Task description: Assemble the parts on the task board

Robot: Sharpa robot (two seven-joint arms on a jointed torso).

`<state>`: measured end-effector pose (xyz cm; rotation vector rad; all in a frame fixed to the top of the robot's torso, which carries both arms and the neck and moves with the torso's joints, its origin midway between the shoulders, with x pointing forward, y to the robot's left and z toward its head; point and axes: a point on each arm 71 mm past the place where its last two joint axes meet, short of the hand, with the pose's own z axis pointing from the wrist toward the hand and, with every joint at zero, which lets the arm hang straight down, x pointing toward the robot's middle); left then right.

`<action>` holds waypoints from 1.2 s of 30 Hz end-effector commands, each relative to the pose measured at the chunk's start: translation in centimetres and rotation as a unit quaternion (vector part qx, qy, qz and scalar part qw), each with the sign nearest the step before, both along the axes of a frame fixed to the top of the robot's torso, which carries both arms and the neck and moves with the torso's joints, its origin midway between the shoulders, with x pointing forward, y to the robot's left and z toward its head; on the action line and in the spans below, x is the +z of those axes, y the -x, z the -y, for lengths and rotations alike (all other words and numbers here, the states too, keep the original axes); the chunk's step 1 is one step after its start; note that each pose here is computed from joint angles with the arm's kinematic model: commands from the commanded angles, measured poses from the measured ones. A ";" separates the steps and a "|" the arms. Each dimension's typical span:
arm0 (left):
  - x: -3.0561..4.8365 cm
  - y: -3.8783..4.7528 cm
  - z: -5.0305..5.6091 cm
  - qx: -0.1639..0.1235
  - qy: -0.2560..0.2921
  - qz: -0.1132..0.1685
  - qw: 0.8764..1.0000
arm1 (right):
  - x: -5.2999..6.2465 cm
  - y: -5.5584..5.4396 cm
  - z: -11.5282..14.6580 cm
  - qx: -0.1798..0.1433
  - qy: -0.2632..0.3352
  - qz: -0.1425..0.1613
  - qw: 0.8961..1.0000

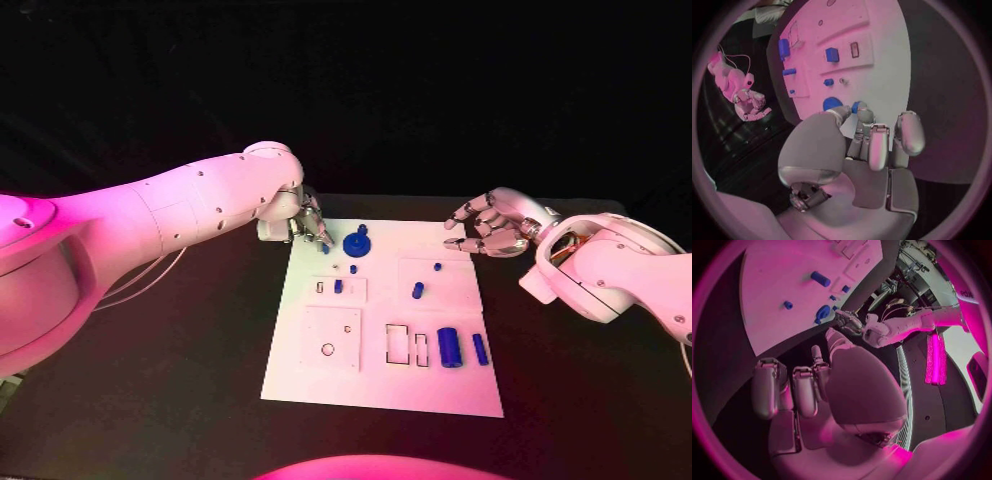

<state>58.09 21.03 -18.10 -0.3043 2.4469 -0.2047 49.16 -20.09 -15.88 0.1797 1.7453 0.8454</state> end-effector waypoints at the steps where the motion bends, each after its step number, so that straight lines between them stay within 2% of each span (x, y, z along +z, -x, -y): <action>1: -0.06 0.07 0.3 -0.007 0.008 -0.007 1.000 | 0.0 0.1 -0.1 0.006 0.002 0.000 1.000; 18: -0.17 0.06 0.3 -0.007 0.010 -0.008 1.000 | 0.0 0.1 0.0 0.006 0.002 0.000 1.000; 26: -0.12 0.04 0.0 0.004 0.029 0.002 1.000 | 0.0 0.1 0.0 0.006 0.003 -0.001 1.000; 36: -0.05 0.90 -0.4 0.019 0.065 0.004 0.998 | -0.1 0.1 0.1 0.004 0.003 -0.001 1.000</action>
